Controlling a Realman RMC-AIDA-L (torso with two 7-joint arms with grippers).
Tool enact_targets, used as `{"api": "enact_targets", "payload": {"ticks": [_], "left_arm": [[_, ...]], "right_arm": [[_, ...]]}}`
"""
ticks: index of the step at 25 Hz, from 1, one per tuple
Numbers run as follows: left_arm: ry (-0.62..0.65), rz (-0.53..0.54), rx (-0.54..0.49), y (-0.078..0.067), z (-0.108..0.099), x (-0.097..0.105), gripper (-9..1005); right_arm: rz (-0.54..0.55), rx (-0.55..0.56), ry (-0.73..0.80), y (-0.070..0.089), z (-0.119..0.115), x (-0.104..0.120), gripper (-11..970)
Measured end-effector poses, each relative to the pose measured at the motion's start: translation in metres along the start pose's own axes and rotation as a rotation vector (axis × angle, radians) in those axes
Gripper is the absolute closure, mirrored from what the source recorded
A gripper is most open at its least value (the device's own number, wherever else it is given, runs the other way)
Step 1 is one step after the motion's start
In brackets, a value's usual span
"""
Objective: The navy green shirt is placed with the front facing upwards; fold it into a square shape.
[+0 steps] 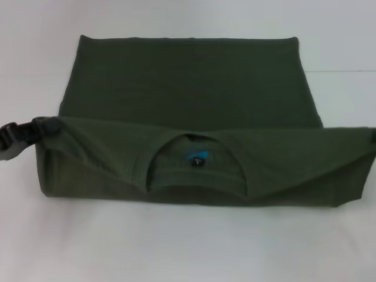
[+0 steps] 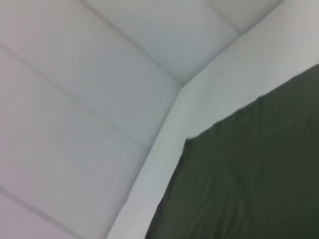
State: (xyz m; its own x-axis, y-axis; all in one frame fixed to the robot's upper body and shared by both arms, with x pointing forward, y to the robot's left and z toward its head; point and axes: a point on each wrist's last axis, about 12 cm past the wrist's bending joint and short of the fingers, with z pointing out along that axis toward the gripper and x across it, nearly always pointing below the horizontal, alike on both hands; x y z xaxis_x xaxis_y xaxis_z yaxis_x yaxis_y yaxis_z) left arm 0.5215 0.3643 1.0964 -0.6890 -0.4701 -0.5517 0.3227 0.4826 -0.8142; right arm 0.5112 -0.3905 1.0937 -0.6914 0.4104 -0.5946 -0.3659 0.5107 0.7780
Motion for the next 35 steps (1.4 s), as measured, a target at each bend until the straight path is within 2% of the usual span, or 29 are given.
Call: {"api": "enact_targets", "payload": {"ticks": [8,17,27,35], "left_arm": [[-0.107,0.03,-0.071,0.011,0.031,0.002,936],[-0.128,0.073,-0.135,0.014,0.059,0.01,936],[-0.146,0.107,-0.184,0.014,0.083,0.007,935],[-0.162,0.103,-0.242,0.02,0.087,0.007,935]], "right_arm": [[0.023,0.104,-0.131,-0.01,0.041,-0.012,946],[0.026,0.194,-0.166,-0.016,0.065,-0.015,947],[0.039,0.219,-0.191,-0.015,0.087,-0.014,946],[0.054,0.266,-0.216,-0.021,0.089,-0.014,946]]}}
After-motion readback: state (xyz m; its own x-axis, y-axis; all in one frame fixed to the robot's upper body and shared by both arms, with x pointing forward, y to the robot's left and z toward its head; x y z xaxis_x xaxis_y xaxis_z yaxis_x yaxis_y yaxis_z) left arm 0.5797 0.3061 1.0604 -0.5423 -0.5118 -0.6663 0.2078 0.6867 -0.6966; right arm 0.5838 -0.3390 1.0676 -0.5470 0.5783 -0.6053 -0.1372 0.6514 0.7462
